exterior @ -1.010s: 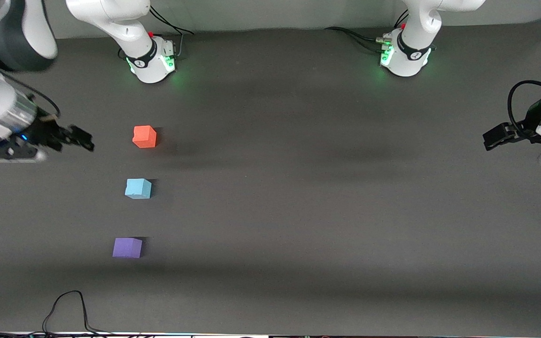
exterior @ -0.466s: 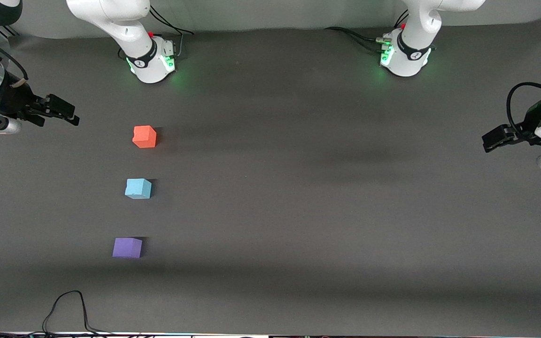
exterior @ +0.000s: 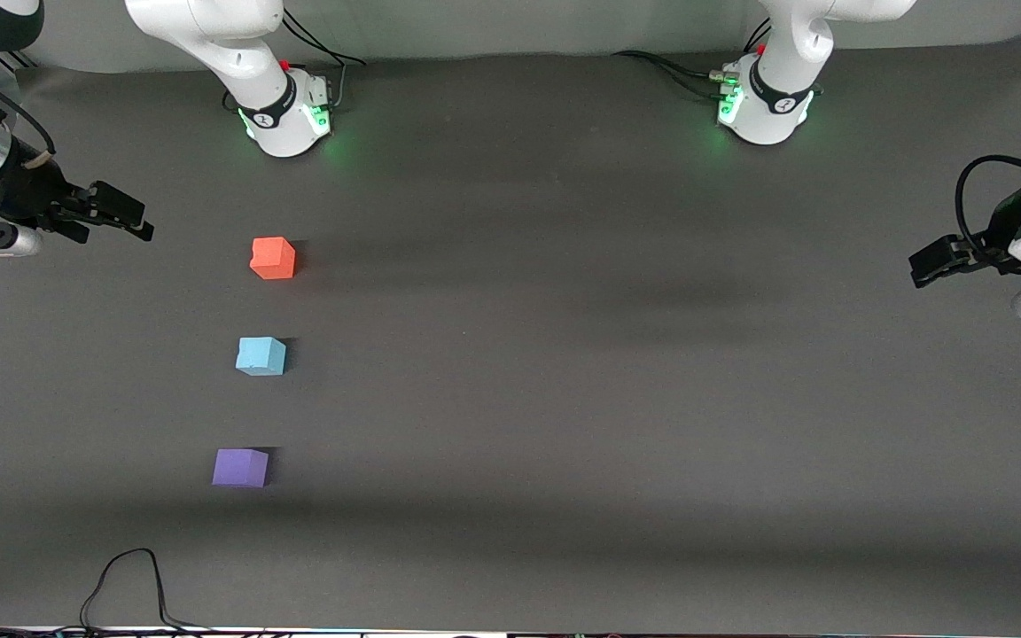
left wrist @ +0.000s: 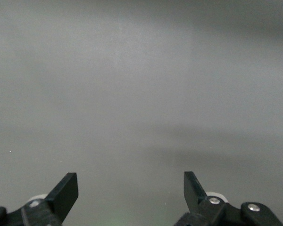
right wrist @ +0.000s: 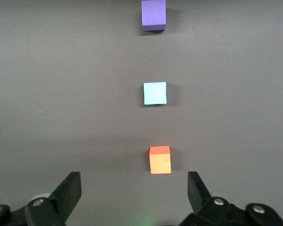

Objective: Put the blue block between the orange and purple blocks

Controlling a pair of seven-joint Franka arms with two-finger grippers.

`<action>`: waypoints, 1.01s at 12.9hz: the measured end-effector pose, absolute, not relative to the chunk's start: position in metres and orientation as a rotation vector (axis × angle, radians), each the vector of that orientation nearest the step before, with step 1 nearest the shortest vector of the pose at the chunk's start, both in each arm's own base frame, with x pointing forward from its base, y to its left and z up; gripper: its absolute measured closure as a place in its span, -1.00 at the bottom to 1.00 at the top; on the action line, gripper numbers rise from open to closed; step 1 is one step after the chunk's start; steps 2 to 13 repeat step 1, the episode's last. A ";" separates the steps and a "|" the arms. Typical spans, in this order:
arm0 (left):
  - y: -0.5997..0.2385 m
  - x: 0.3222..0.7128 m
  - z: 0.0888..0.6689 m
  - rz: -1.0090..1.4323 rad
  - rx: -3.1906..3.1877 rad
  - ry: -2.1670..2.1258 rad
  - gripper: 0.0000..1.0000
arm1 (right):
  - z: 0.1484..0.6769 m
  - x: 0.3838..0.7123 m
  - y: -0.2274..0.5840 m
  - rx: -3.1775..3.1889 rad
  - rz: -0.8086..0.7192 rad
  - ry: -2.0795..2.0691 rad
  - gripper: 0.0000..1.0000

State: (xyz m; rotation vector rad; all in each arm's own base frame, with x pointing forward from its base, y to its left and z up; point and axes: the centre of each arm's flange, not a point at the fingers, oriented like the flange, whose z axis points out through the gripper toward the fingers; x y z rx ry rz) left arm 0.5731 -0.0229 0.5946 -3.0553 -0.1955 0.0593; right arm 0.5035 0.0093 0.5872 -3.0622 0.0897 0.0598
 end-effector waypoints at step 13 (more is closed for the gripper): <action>-0.023 0.573 0.595 0.059 -3.055 -0.195 -1.00 | 0.586 0.504 0.008 -3.076 0.062 0.087 -1.00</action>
